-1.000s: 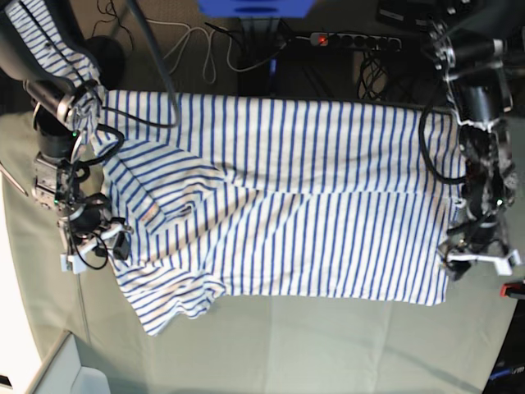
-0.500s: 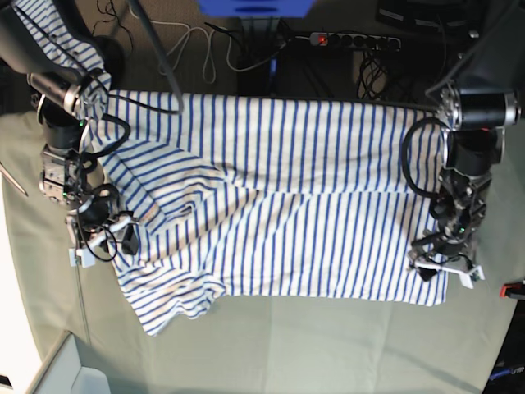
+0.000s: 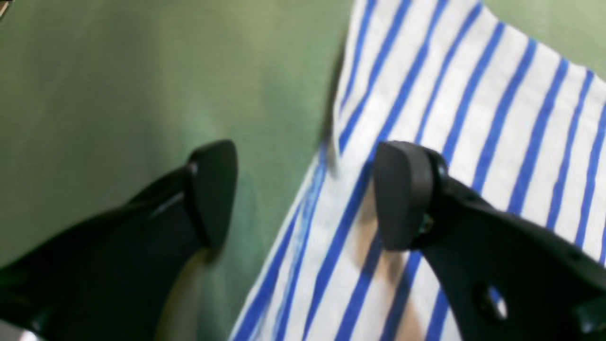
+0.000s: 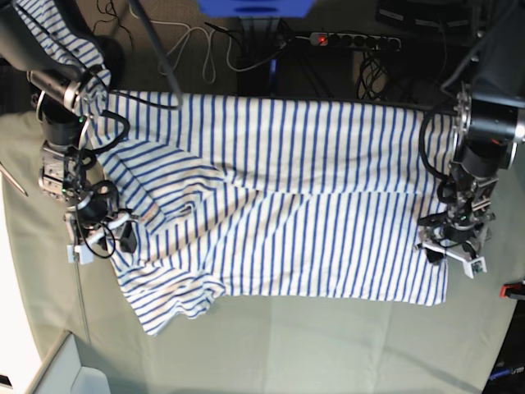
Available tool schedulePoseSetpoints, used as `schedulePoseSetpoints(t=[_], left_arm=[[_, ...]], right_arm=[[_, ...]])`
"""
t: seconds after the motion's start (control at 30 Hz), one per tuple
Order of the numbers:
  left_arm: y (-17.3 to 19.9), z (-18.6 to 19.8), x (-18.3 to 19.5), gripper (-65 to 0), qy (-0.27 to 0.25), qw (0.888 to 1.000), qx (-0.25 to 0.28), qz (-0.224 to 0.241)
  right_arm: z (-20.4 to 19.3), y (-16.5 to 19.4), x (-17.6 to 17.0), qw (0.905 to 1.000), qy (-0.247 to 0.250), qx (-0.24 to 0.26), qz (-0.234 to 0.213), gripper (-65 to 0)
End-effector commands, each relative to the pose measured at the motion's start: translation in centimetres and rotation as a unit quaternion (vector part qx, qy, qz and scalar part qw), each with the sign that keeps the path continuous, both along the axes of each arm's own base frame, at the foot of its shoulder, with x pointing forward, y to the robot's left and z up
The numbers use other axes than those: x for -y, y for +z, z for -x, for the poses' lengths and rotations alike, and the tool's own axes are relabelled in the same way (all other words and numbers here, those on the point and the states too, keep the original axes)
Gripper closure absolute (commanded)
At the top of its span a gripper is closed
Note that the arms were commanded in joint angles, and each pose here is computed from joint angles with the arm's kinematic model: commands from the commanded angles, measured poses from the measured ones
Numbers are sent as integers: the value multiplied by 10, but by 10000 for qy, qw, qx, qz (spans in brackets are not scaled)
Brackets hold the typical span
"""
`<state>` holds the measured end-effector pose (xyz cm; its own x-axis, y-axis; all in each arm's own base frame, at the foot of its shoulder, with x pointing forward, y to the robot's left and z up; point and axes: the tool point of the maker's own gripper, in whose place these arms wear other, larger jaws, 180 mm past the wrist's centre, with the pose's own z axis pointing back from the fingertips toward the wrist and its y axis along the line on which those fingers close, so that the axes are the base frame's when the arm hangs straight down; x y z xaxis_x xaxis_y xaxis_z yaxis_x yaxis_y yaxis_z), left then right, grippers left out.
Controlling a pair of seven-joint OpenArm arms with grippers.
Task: Layout the t-shirt on the table in an organized manner, then fold the t-shirt properly
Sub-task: 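Grasp the shirt's middle with both grippers and fold it over the edge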
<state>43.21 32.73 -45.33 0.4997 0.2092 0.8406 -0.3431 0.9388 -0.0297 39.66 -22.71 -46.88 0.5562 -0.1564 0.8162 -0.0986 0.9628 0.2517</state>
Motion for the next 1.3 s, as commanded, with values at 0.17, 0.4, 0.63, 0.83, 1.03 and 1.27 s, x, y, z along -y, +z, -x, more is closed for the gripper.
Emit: schedulePoseSetpoints(t=[0.17, 0.4, 0.63, 0.83, 1.03, 1.27], left_arm=[[16, -16, 2, -438, -58, 9996, 275, -19], [-7, 8, 2, -434, -66, 10000, 10, -14], [-17, 20, 1, -418, -56, 9999, -104, -19], [-16, 20, 2, -64, -41, 10000, -63, 10], [5, -1, 9, 0, -156, 9994, 301, 22], [25, -1, 22, 0, -516, 9959, 743, -76]], right_arm=[[10, -10, 2, 9996, 88, -254, 90, -302], [19, -17, -1, 9993, 115, -350, 61, -299], [21, -18, 0, 9992, 112, -365, 68, -206], [22, -19, 2, 9992, 115, -382, 86, -86], [21, -17, 3, 9993, 96, -350, 85, 0], [32, -2, 18, 9986, 60, -6, 528, 0]])
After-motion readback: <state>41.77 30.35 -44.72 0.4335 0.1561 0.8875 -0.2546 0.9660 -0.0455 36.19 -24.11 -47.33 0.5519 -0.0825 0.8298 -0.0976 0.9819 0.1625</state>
